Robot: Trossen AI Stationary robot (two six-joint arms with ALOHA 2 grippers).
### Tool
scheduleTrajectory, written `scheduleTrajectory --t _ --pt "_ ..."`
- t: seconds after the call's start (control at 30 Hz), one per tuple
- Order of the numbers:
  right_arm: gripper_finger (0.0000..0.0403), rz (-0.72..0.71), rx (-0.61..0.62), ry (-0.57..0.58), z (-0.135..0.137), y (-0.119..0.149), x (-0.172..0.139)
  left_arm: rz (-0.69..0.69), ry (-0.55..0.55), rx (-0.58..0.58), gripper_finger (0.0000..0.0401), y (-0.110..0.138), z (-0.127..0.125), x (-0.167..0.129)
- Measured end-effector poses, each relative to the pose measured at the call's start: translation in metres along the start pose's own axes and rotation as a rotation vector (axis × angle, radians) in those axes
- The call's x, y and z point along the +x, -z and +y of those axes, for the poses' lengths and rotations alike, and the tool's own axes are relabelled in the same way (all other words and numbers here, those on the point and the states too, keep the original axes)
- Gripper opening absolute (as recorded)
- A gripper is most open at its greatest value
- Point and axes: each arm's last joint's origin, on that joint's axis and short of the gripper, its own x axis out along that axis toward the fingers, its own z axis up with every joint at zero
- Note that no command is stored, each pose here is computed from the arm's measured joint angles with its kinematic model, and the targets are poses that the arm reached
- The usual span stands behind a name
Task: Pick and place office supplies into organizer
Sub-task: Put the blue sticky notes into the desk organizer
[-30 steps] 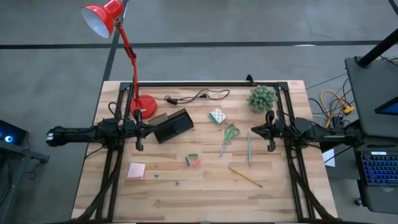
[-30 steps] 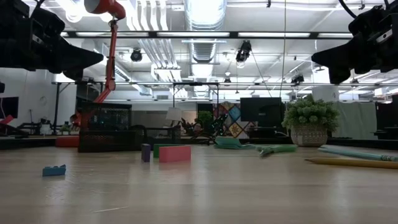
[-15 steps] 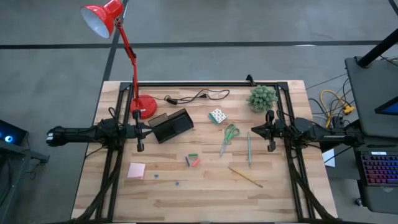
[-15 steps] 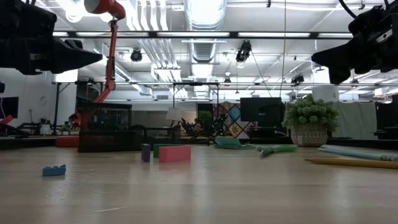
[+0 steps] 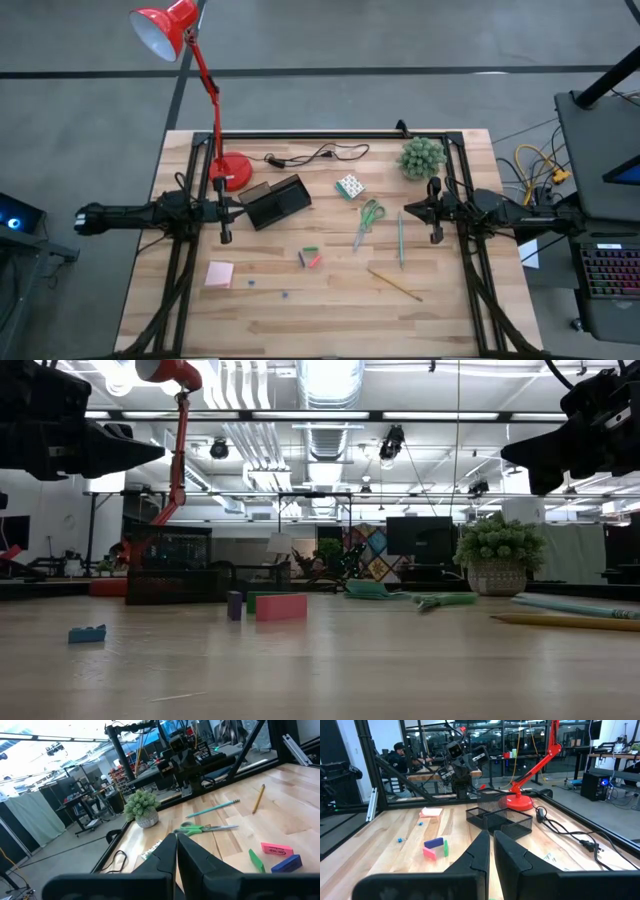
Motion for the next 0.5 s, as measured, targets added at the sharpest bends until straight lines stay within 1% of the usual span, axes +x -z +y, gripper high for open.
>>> scheduleTrajectory --t 0.33,0.4,0.5 --pt "0.0018 0.000 0.000 0.000 0.0000 0.0000 0.0000 0.001 0.000 -0.001 0.0000 0.0000 0.0000 0.0001" --pt "0.0018 -0.002 -0.001 0.000 0.0000 -0.0002 0.0000 0.001 0.002 -0.060 0.0000 0.0000 -0.0002 0.0002" --pt "0.0018 -0.022 -0.002 -0.001 0.0001 -0.0022 0.0000 0.000 0.004 -0.229 0.0000 0.0000 -0.0002 0.0002"
